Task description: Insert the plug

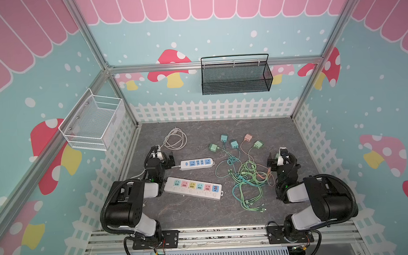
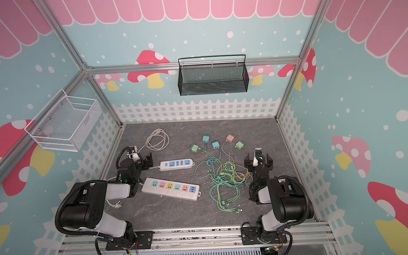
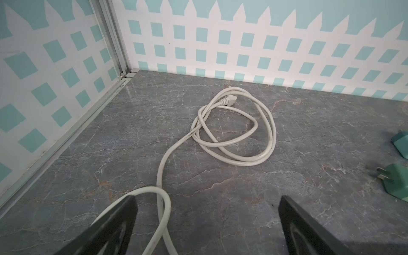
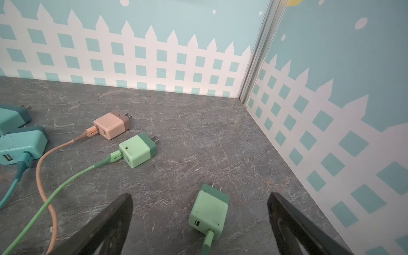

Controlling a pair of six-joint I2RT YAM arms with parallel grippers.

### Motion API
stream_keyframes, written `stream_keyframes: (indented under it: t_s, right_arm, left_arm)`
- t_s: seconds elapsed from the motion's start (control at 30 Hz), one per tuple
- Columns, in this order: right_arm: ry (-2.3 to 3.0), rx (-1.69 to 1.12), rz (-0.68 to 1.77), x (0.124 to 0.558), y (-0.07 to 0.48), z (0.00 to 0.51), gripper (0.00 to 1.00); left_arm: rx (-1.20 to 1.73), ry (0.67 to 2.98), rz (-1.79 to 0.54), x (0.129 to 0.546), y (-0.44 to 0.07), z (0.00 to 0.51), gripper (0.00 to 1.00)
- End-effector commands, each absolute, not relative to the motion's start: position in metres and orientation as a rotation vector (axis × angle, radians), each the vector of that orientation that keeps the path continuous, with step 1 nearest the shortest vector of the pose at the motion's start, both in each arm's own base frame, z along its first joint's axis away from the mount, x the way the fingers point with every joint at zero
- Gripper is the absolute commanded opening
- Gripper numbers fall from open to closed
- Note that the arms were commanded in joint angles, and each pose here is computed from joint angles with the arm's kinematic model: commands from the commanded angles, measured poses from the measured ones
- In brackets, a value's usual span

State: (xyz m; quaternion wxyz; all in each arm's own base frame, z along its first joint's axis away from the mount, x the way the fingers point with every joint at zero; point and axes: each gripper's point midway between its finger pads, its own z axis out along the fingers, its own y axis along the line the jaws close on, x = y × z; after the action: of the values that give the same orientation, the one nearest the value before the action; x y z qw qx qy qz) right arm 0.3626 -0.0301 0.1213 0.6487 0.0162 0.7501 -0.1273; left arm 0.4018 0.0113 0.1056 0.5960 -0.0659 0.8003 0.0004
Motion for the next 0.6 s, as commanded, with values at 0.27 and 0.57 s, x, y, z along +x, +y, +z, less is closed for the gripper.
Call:
stream_keyframes:
  t_s: [0.27,0.57]
  right_arm:
    - [1.657,0.053,-0.284,0.3654,-0.0317,0.1343,0.98]
    - [1.660,0.052,-0.284,0.3650,-0.0316,0.1334,0.98]
  left_arm:
    - [-0.124,1.837,0.007,0.4047,0.0100,0.1147,1.00]
    - [-0.125,1.838,0.008,0.4052,0.0106,0.1148,1.00]
